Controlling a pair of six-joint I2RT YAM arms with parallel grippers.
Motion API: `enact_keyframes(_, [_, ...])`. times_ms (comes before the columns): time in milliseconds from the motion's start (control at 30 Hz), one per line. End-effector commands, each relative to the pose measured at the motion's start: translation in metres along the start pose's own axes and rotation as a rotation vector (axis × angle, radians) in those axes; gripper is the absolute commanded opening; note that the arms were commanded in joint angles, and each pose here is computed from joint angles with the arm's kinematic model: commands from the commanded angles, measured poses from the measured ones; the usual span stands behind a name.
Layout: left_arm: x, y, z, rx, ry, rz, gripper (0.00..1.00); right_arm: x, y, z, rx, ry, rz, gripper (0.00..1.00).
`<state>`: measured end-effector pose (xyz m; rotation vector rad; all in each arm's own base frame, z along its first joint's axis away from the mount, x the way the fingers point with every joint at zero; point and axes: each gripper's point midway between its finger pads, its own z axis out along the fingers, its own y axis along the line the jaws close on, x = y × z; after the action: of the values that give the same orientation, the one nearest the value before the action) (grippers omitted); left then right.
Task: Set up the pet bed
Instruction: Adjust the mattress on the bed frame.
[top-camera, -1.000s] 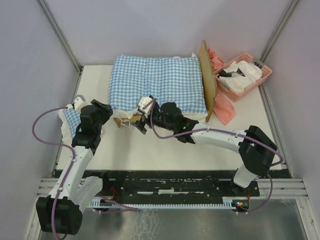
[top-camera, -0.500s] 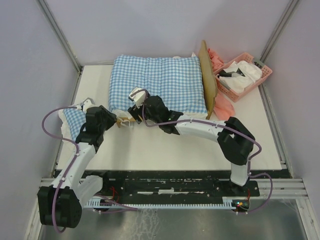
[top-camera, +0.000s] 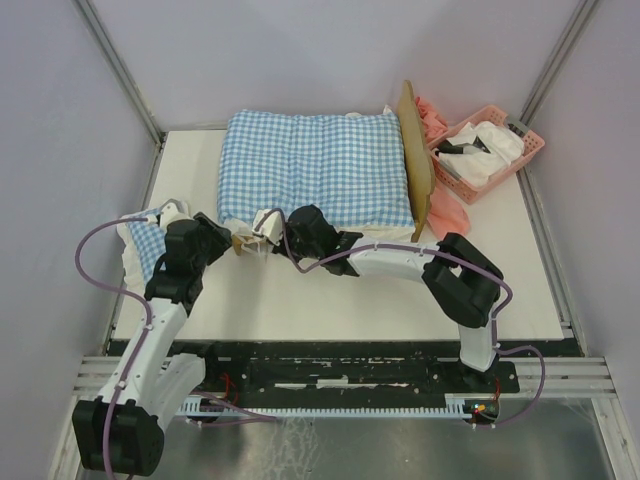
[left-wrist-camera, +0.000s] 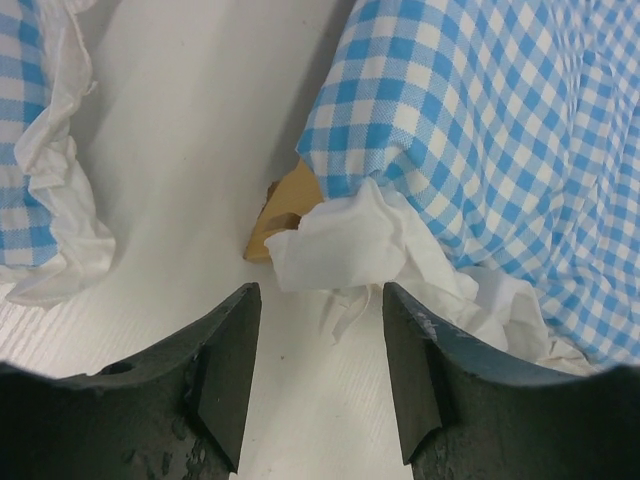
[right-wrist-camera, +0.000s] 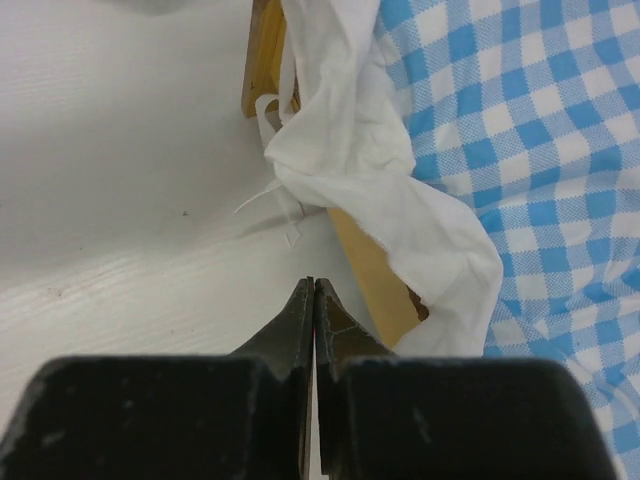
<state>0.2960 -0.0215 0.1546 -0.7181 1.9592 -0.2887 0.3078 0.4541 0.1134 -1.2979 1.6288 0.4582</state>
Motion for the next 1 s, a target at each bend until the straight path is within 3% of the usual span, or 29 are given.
enact_keyframes(0, [-0.005, -0.016, -0.006, 0.081, 0.011, 0.042, 0.6, -0.041, -0.005, -0.015, -0.019, -0.104, -0.141, 0.02])
enact_keyframes(200, [-0.009, -0.024, -0.009, 0.153, 0.011, 0.028, 0.56, -0.029, 0.002, -0.007, -0.029, -0.094, -0.147, 0.04])
enact_keyframes(367, [-0.015, -0.011, -0.004, 0.142, 0.009, -0.02, 0.52, -0.056, 0.004, -0.025, 0.002, -0.185, -0.175, 0.31])
enact_keyframes(500, [-0.018, -0.015, 0.003, 0.219, 0.041, -0.081, 0.55, -0.074, 0.003, -0.032, -0.003, -0.229, -0.282, 0.54])
enact_keyframes(633, [-0.012, -0.017, 0.009, 0.275, 0.099, -0.15, 0.57, -0.08, 0.005, -0.023, -0.026, -0.236, -0.405, 0.66])
enact_keyframes(833, [-0.014, 0.012, 0.01, 0.19, 0.07, -0.24, 0.61, -0.081, 0.014, 0.001, -0.056, -0.22, -0.535, 0.68])
enact_keyframes(967, [-0.006, 0.022, 0.008, 0.177, 0.06, -0.34, 0.58, -0.077, 0.013, 0.024, -0.053, -0.173, -0.576, 0.62])
